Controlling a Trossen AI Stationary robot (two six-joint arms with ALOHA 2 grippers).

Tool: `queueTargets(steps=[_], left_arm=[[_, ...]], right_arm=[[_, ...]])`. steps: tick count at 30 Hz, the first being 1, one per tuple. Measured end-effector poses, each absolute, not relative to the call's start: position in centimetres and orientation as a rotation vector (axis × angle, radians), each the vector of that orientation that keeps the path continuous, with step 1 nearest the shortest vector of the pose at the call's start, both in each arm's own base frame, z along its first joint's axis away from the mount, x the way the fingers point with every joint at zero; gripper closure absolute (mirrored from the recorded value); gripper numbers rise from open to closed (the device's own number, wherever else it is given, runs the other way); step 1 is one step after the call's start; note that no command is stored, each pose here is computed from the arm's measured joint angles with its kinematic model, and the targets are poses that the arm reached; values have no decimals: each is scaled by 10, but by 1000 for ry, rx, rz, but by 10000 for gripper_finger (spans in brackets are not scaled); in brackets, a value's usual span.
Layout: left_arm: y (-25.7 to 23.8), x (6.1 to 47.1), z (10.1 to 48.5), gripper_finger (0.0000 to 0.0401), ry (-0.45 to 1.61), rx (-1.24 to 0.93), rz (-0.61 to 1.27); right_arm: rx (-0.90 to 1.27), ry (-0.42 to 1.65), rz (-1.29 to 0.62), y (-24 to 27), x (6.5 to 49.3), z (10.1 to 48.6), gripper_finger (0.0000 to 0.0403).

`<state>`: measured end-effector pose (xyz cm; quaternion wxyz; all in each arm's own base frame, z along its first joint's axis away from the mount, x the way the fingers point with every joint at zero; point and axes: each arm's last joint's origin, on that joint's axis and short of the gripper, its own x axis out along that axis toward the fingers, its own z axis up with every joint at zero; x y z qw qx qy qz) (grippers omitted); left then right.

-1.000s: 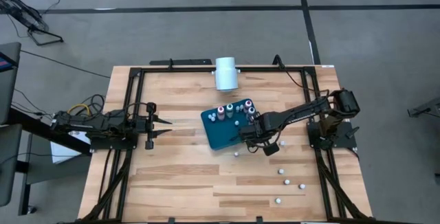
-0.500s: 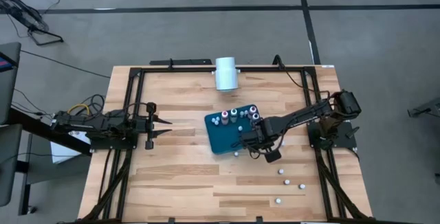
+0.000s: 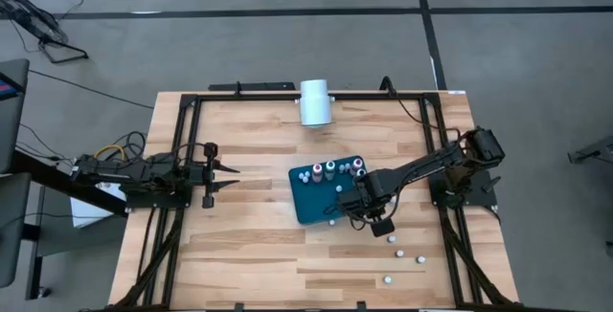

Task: Pick & Place food coloring
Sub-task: Move the blue bin to the center of the table

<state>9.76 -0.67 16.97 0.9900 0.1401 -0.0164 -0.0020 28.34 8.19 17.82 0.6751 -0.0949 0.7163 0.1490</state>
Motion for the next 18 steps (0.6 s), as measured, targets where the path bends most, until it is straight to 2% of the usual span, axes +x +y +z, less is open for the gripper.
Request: queueTargets(steps=[11,18], left_arm=[[-7,98,170,296,-33,281,-4],[-7,98,170,296,-33,281,-4]], right_arm=[[-310,1595,233,61,286,182,397],[-287,1634,162,40,284,187,397]])
